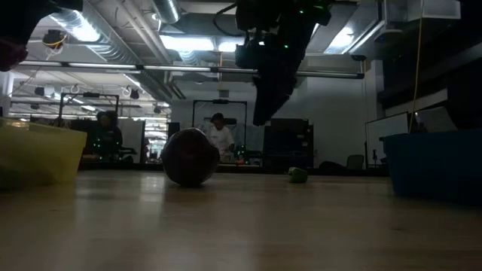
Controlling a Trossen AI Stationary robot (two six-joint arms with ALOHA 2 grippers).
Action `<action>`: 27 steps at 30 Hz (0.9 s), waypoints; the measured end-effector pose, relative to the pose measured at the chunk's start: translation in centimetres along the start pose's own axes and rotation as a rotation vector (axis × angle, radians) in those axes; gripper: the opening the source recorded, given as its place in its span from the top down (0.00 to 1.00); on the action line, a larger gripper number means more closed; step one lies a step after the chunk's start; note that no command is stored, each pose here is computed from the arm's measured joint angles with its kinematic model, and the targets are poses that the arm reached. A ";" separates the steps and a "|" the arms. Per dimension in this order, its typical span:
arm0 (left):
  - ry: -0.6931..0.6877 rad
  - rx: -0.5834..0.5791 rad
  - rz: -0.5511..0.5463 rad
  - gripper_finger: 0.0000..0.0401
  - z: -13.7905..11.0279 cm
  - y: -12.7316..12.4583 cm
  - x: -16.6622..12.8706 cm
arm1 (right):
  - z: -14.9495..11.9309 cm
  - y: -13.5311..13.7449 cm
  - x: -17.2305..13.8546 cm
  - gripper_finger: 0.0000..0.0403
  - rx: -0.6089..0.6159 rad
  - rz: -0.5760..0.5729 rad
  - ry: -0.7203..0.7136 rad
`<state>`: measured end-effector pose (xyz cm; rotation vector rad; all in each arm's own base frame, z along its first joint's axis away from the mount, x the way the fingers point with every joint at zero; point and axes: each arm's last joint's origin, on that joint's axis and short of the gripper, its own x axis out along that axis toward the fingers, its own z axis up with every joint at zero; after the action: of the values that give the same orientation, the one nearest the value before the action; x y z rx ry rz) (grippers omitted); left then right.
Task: Sort produce into baskets
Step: Put the red chili pepper into the yellow bin, then put the green chili pepper into the yellow bin
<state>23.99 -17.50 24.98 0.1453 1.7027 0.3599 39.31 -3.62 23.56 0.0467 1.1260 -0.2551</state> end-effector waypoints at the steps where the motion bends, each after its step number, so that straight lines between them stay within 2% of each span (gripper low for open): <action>1: 0.000 -0.008 0.000 0.65 0.0 0.0 0.0 | -0.1 0.0 0.0 0.41 -0.002 -0.009 0.010; 4: 0.005 -0.034 0.004 0.65 0.0 0.1 0.2 | -0.3 -0.1 0.0 0.41 -0.005 -0.027 0.028; 8: 0.071 -0.121 0.056 0.65 -0.5 0.1 2.2 | -0.4 -0.1 0.0 0.41 -0.007 -0.032 0.042; 13: 0.152 -0.161 0.128 0.65 -1.3 0.4 4.7 | -0.4 -0.1 0.0 0.41 -0.007 -0.031 0.041; 19: 0.187 -0.166 0.168 0.65 -1.7 0.7 5.9 | -0.4 -0.1 0.0 0.41 -0.006 -0.031 0.041; 22: 0.199 -0.168 0.168 0.61 -1.5 0.9 6.2 | -0.4 -0.1 0.0 0.41 -0.006 -0.031 0.041; 27: 0.242 -0.196 0.157 0.49 -1.1 1.6 6.8 | -0.5 -0.1 0.0 0.41 -0.007 -0.032 0.044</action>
<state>21.61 -14.13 19.27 0.0940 1.8878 0.6818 38.88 -3.66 23.37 0.0283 1.1722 -0.2799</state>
